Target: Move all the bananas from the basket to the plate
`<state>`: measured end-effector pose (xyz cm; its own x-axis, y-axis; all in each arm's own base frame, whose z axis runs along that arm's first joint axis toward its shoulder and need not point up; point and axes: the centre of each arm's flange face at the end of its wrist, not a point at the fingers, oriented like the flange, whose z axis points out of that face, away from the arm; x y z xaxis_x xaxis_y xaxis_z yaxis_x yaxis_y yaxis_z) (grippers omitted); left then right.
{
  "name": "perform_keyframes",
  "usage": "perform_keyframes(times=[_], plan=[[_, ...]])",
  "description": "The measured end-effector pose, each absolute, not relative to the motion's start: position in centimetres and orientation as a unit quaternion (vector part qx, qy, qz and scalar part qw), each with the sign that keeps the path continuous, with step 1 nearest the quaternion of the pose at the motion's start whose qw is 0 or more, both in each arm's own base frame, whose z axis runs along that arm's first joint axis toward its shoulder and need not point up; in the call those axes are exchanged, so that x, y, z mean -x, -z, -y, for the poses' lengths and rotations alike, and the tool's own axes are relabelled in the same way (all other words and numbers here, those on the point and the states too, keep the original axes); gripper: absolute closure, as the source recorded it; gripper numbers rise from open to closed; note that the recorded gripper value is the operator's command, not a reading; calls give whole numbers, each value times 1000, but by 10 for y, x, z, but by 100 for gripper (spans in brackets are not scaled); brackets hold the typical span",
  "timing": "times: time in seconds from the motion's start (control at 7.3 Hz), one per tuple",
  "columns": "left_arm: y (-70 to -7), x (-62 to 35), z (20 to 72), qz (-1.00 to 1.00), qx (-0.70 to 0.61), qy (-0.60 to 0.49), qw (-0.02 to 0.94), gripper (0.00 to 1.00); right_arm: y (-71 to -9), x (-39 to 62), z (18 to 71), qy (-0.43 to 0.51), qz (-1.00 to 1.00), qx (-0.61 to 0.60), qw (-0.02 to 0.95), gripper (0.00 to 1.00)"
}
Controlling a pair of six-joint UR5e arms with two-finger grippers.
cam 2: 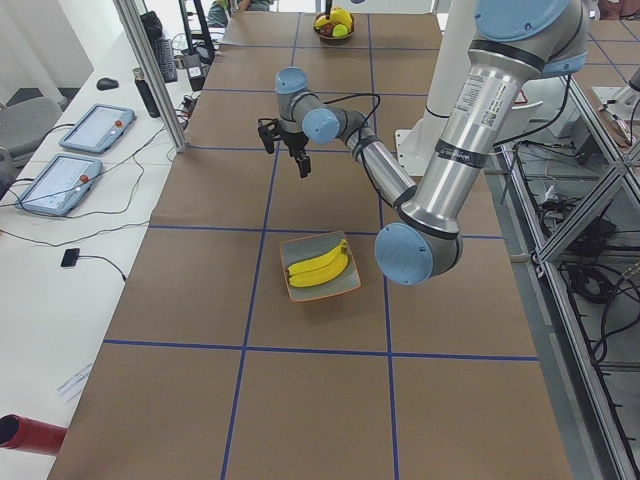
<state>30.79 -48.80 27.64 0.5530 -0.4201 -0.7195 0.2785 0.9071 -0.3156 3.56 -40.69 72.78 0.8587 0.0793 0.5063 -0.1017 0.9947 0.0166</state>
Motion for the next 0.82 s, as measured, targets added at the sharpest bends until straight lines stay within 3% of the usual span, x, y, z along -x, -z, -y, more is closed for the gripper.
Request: perform_keyframes(times=[0.27, 0.55, 0.82], plan=[[-277, -309, 488, -428, 83, 200, 877, 0, -739, -31, 404, -40, 261, -11, 965, 12], [-277, -309, 488, -428, 83, 201, 877, 0, -743, -27, 403, -36, 260, -5, 965, 31], [-276, -309, 487, -428, 83, 202, 877, 0, -746, -25, 403, -33, 259, -3, 965, 35]])
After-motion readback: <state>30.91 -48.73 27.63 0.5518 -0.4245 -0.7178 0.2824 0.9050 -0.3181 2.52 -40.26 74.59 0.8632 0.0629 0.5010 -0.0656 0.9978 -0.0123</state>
